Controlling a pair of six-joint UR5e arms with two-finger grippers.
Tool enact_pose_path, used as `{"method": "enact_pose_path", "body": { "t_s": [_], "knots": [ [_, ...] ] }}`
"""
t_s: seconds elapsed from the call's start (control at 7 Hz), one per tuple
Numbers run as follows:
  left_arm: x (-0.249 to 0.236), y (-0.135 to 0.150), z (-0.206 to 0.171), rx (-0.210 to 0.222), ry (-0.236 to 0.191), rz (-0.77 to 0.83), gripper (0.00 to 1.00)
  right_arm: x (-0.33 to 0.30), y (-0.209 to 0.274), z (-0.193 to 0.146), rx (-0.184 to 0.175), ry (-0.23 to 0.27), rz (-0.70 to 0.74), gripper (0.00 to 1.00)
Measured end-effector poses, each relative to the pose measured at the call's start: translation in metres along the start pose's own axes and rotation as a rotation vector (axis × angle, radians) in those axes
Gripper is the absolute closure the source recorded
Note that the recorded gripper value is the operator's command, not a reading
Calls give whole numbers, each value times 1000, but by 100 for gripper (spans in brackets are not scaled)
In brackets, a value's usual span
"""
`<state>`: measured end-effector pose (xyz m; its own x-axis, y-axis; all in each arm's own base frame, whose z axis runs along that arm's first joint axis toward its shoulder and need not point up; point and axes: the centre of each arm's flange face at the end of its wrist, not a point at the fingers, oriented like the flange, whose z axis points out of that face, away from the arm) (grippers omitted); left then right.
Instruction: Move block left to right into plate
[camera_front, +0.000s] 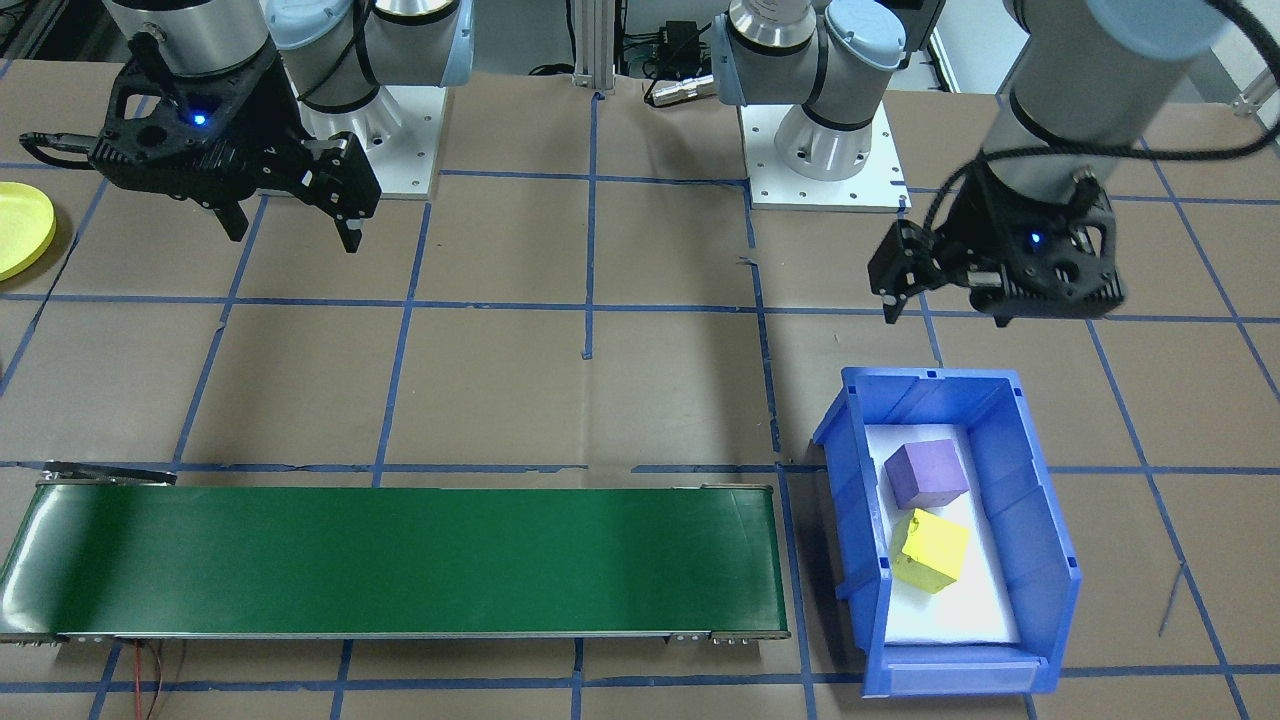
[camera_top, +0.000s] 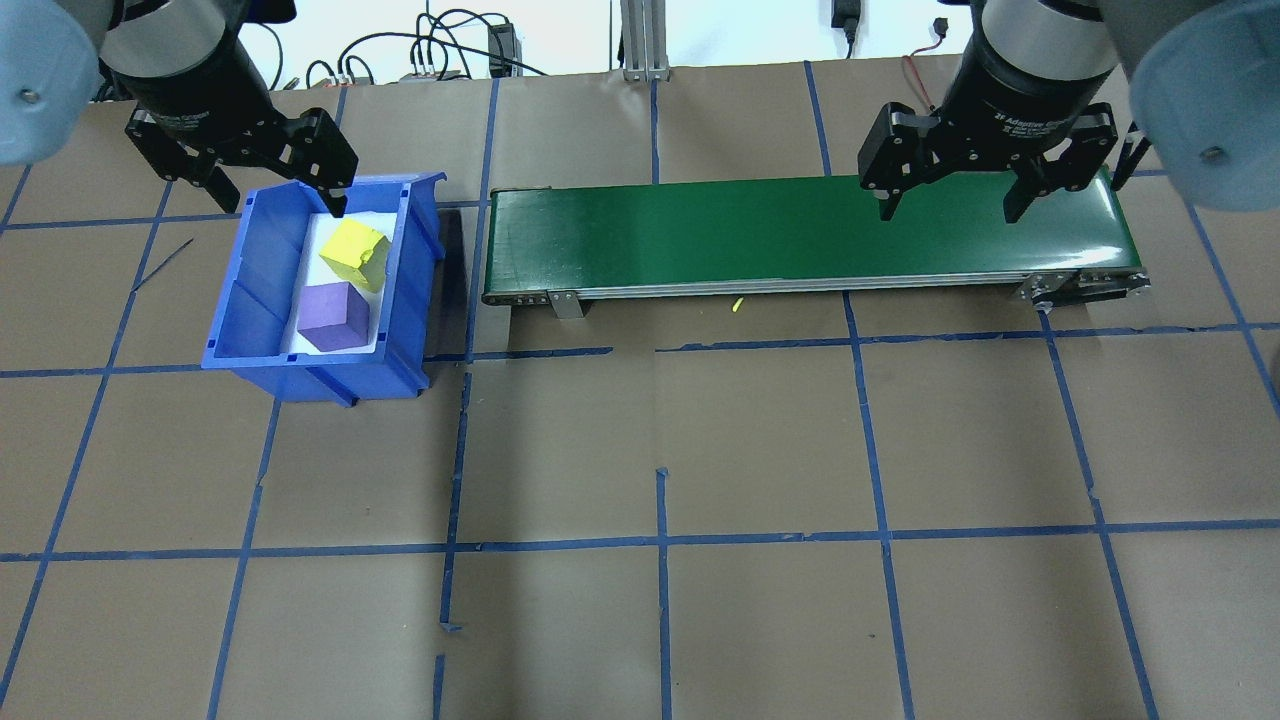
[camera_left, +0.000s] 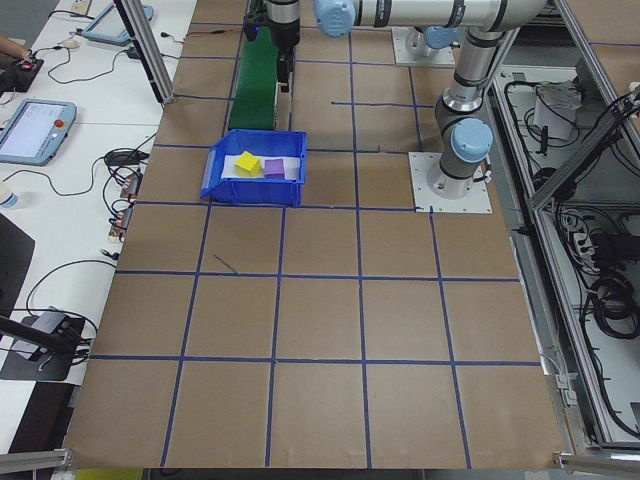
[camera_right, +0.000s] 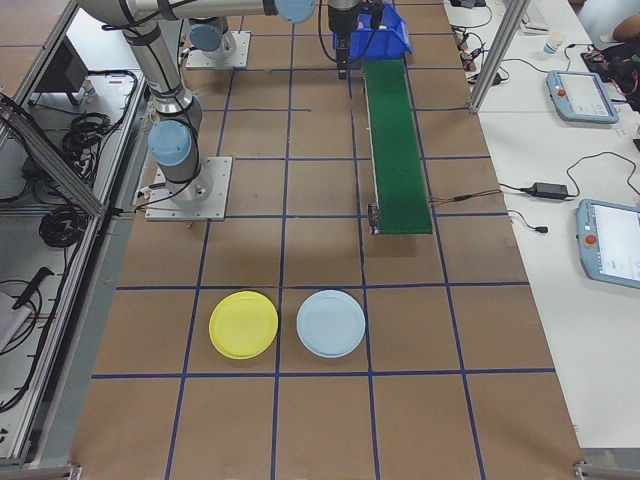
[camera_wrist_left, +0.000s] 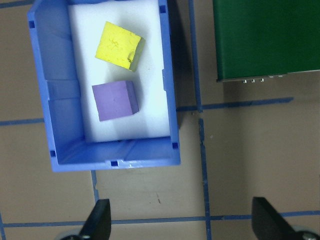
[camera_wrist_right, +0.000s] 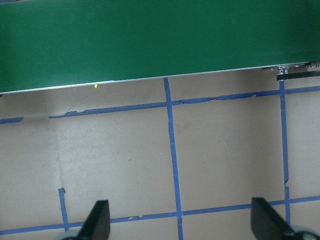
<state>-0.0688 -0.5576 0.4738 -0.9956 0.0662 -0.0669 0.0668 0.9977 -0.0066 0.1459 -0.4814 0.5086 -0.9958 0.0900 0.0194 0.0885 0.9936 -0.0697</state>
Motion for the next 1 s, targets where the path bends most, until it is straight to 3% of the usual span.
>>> {"method": "enact_pose_path", "body": {
  "t_s": [0.43,0.71,1.0],
  "knots": [
    [-53,-72,94,37,32,15,0,0,0,0,-1,0,0,0],
    [-68,-93,143,38,41,119,1,0,1,0,0,0,-1,0],
    [-75,-101,168,37,42,202,1,0,1,0,-1,0,0,0]
  ]
}}
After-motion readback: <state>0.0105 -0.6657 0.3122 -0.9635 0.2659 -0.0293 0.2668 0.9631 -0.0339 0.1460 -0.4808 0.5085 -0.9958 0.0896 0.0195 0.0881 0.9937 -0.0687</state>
